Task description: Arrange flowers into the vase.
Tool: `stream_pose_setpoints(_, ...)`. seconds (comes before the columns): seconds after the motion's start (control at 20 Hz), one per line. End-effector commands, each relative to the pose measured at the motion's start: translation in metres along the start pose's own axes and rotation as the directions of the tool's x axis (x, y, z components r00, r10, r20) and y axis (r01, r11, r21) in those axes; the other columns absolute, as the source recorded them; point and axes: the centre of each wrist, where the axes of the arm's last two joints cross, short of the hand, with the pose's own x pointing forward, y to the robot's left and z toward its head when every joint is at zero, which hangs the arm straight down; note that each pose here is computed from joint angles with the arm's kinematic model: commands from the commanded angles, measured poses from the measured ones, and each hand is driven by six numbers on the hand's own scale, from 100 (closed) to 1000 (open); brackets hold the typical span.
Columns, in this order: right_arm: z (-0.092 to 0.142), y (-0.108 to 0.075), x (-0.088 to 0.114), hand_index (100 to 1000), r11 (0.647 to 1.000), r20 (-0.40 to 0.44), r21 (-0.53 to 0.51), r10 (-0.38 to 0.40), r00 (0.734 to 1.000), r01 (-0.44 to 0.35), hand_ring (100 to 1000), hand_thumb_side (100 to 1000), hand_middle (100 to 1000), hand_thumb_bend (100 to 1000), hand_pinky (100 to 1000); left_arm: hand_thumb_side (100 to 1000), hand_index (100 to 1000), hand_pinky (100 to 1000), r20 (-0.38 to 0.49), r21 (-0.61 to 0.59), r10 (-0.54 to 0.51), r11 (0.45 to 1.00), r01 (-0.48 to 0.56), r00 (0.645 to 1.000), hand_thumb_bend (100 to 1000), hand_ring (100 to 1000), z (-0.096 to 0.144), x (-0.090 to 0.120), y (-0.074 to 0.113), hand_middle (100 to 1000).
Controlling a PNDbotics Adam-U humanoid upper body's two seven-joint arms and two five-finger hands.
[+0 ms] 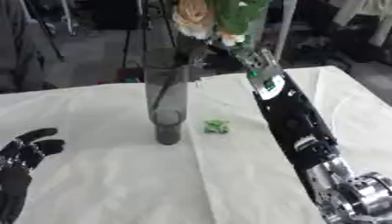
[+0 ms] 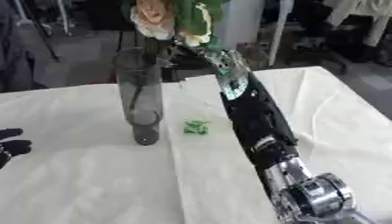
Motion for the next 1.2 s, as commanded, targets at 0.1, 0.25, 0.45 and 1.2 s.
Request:
stream_pose_setpoints(0.1, 0.013, -0.023, -0.003, 960, 0.999, -0.011, -0.046, 0.025, 1.0, -0.025, 954, 890, 914, 558, 1000, 983, 793, 764, 0.017, 0.001, -0.03, 1.0, 0.03, 0.999, 828, 723, -0.003, 0.006, 0.008, 751)
stream_pose_setpoints(0.25, 0.023, -0.025, -0.009, 958, 0.998, -0.024, -0.058, 0.018, 1.0, -0.019, 953, 887, 910, 558, 1000, 983, 793, 764, 0.017, 0.003, -0.032, 0.999, 0.032, 0.999, 829, 723, -0.002, 0.006, 0.009, 751)
stream_pose_setpoints(0.45, 0.038, -0.032, -0.018, 955, 0.996, -0.041, -0.083, 0.014, 0.999, -0.017, 952, 881, 902, 557, 1000, 983, 793, 764, 0.016, 0.006, -0.034, 0.999, 0.034, 0.999, 829, 723, -0.002, 0.006, 0.009, 751)
stream_pose_setpoints(1.2, 0.098, -0.048, -0.047, 939, 0.983, -0.113, -0.182, -0.03, 0.993, 0.008, 937, 818, 851, 537, 994, 982, 792, 765, 0.017, 0.018, -0.044, 0.999, 0.044, 0.999, 829, 722, -0.001, 0.007, 0.012, 750)
